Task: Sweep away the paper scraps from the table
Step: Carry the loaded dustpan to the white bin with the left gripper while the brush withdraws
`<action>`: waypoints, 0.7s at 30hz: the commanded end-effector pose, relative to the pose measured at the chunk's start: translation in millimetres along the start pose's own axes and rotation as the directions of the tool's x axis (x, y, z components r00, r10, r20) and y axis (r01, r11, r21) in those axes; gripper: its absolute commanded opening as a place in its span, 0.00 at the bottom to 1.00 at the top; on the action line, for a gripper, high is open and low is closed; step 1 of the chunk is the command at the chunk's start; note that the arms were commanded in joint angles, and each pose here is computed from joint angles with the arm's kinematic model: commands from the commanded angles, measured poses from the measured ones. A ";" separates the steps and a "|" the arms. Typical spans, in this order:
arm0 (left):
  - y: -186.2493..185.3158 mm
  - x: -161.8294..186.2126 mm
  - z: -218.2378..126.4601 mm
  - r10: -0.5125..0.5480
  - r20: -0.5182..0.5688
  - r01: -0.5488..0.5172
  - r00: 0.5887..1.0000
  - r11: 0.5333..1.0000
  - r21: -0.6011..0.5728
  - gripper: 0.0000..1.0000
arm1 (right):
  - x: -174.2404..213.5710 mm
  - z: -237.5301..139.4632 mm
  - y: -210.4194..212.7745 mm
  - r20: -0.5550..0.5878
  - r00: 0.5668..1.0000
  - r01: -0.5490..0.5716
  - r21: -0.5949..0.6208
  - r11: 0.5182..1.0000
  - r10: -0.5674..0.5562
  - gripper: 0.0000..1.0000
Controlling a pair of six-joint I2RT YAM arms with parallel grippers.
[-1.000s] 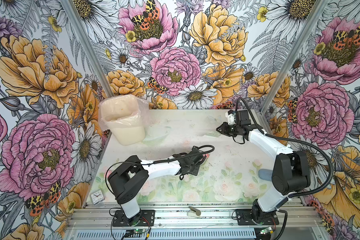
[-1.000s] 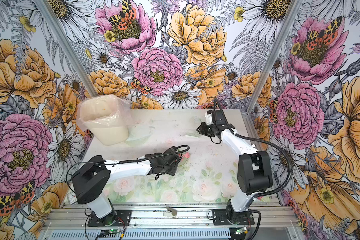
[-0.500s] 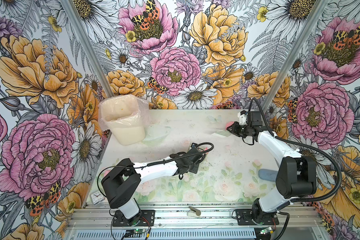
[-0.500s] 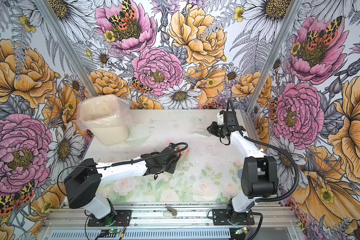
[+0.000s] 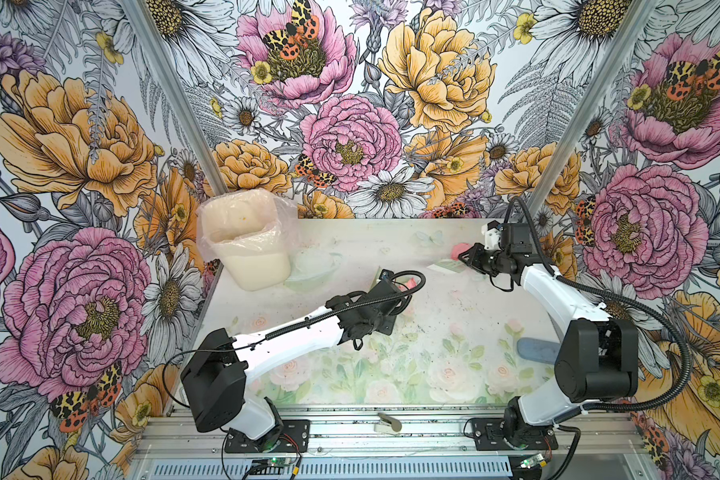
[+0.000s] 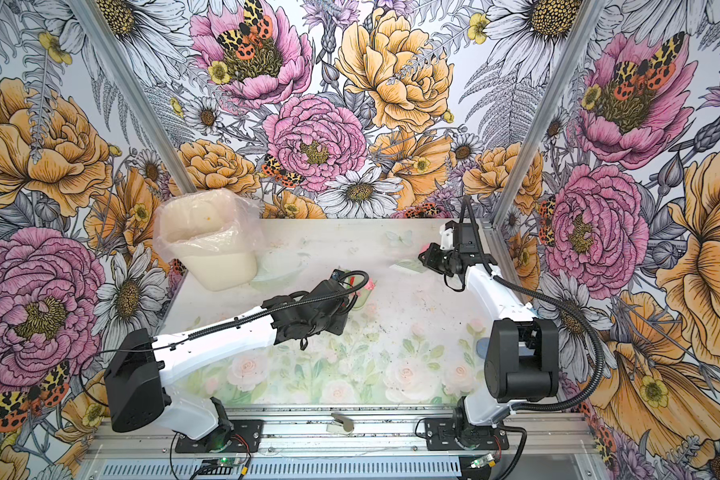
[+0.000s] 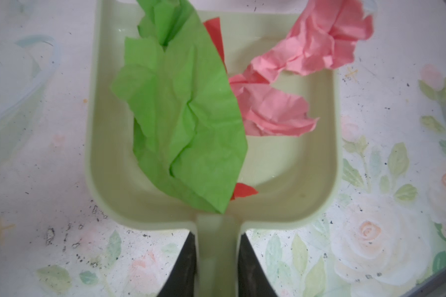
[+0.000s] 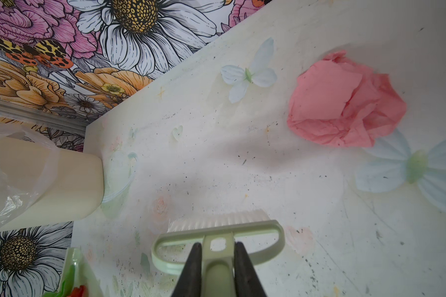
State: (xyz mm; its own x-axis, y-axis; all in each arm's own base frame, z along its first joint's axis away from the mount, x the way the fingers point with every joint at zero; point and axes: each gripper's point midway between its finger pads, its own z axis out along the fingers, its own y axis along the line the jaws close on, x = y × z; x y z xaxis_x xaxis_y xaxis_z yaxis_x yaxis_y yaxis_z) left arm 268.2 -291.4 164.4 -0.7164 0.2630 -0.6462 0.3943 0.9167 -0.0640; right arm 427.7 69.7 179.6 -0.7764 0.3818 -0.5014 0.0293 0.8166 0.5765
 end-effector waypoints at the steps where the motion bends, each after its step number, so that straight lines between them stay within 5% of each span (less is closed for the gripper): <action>1: 15.9 -15.6 -20.9 0.017 0.030 -0.016 0.999 0.999 -0.036 0.00 | -3.5 -11.7 6.5 0.026 1.000 0.003 -0.024 1.000 -0.003 0.00; 21: 99.8 -76.6 -113.8 -0.077 0.202 0.103 0.976 0.987 -0.121 0.00 | -4.5 -17.0 1.5 0.030 0.999 -0.015 -0.031 0.999 0.016 0.00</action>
State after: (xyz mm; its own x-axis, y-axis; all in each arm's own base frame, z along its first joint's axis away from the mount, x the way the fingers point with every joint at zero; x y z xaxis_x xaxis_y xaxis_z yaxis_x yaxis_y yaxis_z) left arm 295.7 -199.0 273.8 -0.6455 0.1197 -0.7543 0.2506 0.9662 -0.0612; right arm 423.0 60.2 176.6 -0.7753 0.4026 -0.4866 0.0485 0.8061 0.5897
